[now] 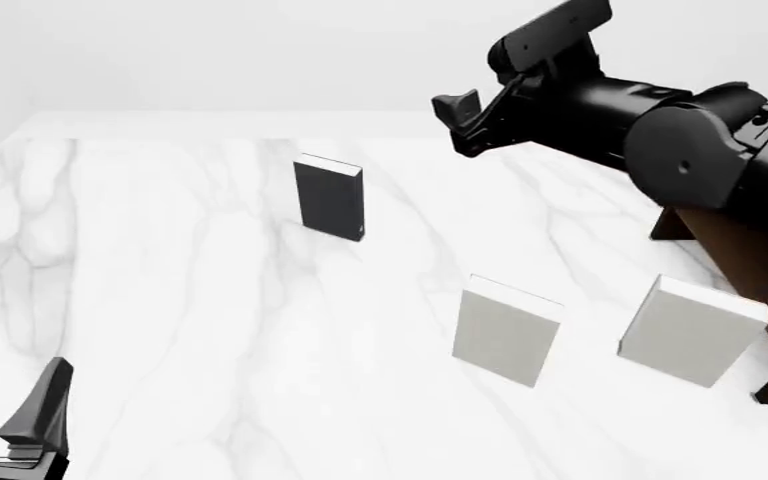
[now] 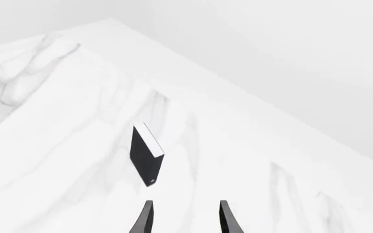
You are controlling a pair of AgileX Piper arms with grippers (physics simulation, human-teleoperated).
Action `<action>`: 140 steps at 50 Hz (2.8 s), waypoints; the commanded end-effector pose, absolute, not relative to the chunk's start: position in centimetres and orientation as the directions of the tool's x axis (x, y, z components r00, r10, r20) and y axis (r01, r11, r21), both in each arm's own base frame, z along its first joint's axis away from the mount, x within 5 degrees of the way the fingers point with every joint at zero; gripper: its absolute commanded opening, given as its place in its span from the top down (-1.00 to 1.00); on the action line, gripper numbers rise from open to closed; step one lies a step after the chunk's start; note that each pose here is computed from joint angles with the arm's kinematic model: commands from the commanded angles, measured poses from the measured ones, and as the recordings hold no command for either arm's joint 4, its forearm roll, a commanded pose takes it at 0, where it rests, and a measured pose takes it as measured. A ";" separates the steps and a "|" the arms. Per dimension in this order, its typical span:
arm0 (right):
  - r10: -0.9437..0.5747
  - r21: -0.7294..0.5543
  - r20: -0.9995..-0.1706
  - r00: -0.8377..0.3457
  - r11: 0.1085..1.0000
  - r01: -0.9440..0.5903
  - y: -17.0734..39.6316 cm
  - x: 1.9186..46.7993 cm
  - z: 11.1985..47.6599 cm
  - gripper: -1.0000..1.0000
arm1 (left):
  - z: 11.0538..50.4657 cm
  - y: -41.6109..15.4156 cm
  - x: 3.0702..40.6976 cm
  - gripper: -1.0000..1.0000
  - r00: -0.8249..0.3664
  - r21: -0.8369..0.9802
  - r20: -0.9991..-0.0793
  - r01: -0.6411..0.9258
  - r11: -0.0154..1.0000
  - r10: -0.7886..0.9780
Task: Pick up the book on the left and place it on top of the shelf.
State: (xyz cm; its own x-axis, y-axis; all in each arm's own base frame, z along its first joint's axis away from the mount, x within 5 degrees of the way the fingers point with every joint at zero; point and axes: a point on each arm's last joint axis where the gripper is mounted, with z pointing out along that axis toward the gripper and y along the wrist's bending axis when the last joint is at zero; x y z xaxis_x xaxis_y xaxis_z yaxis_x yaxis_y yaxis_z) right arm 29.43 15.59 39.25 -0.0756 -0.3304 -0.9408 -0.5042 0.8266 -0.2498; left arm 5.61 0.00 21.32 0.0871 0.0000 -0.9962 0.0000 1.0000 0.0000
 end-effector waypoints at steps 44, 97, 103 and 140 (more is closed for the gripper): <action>-0.280 -0.185 -0.955 -0.101 0.822 -0.539 22.4 37.8 33.8 -1.00 | 21.3 0.0 5.6 -1.00 0.087 0.000 -0.996 0.000 1.000 0.000; -0.271 -0.142 -0.947 -0.172 0.834 -0.533 24.3 42.0 28.0 -1.00 | 21.3 0.0 5.6 -1.00 0.087 0.000 -0.996 0.000 1.000 0.000; -0.278 -0.140 -0.943 -0.182 0.830 -0.540 24.8 42.2 27.0 -1.00 | 21.3 0.0 5.6 -1.00 0.087 0.000 -0.996 0.000 1.000 0.000; -0.277 -0.111 -0.932 -0.235 0.834 -0.540 26.7 45.2 22.8 -1.00 | 21.3 0.0 5.6 -1.00 0.087 0.000 -0.996 0.000 1.000 0.000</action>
